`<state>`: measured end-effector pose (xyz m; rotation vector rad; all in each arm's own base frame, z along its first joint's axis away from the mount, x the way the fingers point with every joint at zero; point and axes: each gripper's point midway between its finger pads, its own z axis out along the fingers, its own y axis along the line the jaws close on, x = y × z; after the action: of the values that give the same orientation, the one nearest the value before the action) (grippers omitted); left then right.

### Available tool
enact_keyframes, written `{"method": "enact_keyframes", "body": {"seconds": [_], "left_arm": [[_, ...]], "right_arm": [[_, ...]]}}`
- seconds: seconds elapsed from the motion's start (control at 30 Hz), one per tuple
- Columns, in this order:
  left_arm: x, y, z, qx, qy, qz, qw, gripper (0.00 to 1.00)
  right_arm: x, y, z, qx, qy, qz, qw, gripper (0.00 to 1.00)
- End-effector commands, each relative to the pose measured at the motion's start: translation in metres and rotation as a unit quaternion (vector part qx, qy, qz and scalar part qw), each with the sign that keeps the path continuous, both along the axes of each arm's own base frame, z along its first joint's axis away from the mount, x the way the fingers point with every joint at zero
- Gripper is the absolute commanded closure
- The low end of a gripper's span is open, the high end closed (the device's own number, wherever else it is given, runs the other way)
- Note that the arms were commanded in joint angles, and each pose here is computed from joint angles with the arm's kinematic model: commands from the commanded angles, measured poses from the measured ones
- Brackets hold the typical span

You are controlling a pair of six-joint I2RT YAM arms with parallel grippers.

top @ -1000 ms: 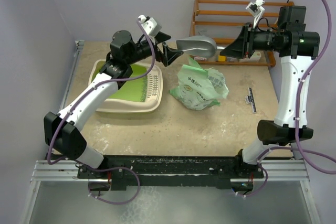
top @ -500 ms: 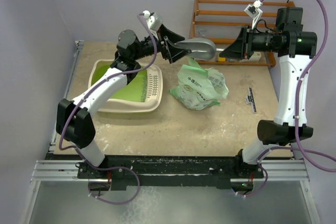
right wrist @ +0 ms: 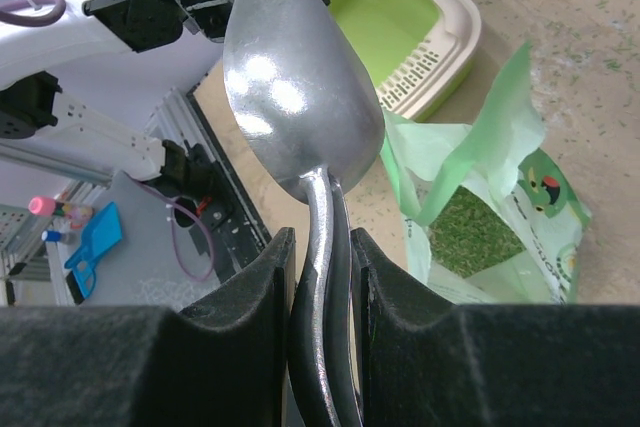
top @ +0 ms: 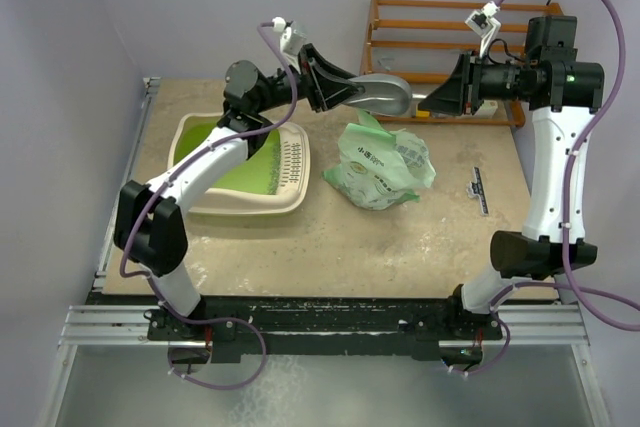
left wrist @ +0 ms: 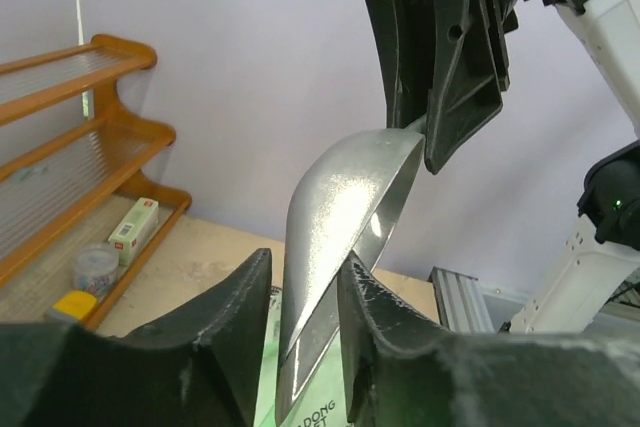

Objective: Fill the litter box with clean litter
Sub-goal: Adjust the spatula.

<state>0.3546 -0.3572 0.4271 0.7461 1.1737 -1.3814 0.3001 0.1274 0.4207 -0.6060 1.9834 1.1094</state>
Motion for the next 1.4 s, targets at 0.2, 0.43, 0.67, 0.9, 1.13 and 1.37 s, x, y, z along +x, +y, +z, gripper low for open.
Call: {"method": "enact_keyframes", "body": {"seconds": [0.2,0.43,0.67,0.9,1.13,1.37], "left_arm": [[-0.003,-0.005,-0.008,-0.001,0.011,-0.036,0.999,0.87],[0.003,-0.011,-0.019,0.022,0.057,-0.043,0.997,0.97],[0.004,-0.016,-0.02,-0.017,0.097,-0.08,0.992,0.97],[0.009,-0.017,-0.014,-0.077,0.137,-0.094,0.983,0.97],[0.015,-0.017,-0.012,-0.121,0.193,-0.119,0.966,0.97],[0.02,-0.017,-0.021,-0.122,0.221,-0.109,0.961,0.97]], "right_arm": [[-0.014,0.004,0.019,0.017,-0.035,0.018,0.999,1.0],[-0.012,0.004,0.017,0.017,-0.03,0.018,0.999,1.0],[0.001,0.003,0.015,0.02,-0.044,0.002,0.999,1.0],[0.011,0.004,0.013,0.04,-0.037,-0.005,0.998,1.0],[0.02,0.004,0.006,0.047,-0.029,-0.014,0.998,0.9],[0.027,0.006,0.004,0.062,-0.019,-0.012,0.998,0.73]]}}
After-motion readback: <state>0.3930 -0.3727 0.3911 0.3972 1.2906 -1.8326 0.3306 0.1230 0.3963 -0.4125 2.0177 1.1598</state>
